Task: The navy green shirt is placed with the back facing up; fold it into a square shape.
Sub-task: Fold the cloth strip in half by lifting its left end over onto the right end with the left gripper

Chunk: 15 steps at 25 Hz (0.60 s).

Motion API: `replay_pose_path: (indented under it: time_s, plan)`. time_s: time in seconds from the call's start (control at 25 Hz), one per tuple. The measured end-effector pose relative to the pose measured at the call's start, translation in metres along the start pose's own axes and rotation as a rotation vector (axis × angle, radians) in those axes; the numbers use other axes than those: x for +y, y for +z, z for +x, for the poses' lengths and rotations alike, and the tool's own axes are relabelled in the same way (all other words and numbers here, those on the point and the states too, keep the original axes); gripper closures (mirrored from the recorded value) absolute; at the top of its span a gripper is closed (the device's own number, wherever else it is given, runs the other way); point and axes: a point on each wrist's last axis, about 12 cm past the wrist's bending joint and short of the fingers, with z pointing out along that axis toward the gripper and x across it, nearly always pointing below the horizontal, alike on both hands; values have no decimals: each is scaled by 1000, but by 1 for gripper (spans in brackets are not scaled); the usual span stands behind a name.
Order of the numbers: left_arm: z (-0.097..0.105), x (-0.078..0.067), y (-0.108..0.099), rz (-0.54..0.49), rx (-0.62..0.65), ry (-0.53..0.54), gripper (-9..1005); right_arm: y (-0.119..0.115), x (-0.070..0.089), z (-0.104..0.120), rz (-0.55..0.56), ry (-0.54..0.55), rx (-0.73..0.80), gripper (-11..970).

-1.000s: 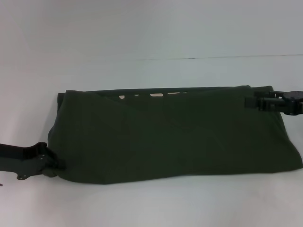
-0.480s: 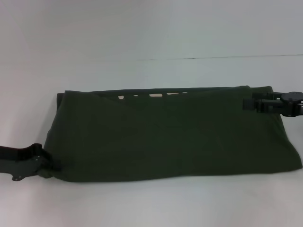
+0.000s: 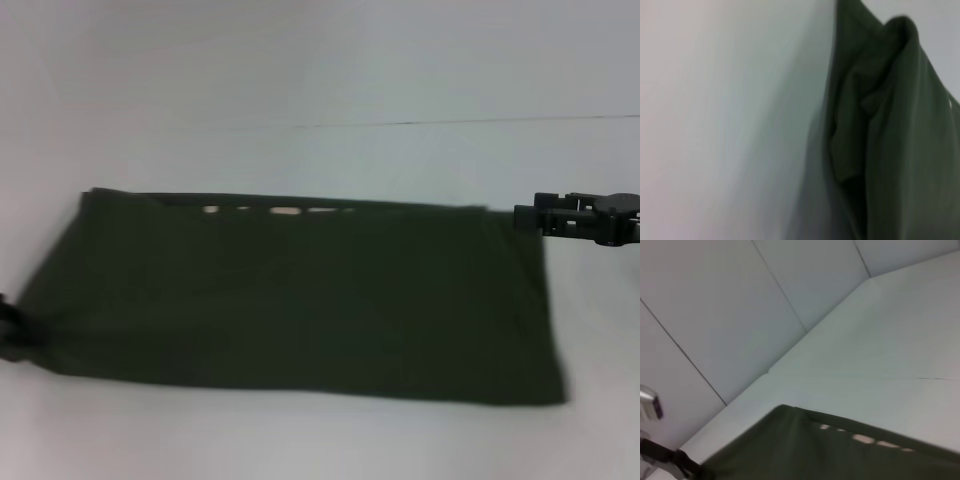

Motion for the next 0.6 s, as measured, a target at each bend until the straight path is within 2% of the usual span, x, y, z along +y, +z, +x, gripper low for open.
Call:
replay_pose_path:
  time_s: [0.16,0.24,0.32,0.4,0.48,0.52,0.6]
  plan:
    - [-11,9,-48,-43,-71,92,965,1,-2,1,21,-2,-4,153]
    - [-15,8,-65,-59,-78,131,965,3,-3,2,31,1,-8,153]
    - [-20,0,-80,-53,-81,194,964,5,-4,4,39,3,-12,153]
    - [-25,-14,-88,-9,-81,270,964,4,-5,5,52,8,-15,153]
    - [-32,-40,-92,74,-74,387,964,0,-7,9,70,18,-19,153]
    - [-36,-54,-91,118,-67,442,964,-3,-9,11,85,26,-25,153]
    - [-43,-93,-82,223,-41,577,964,-14,-13,15,119,42,-40,153]
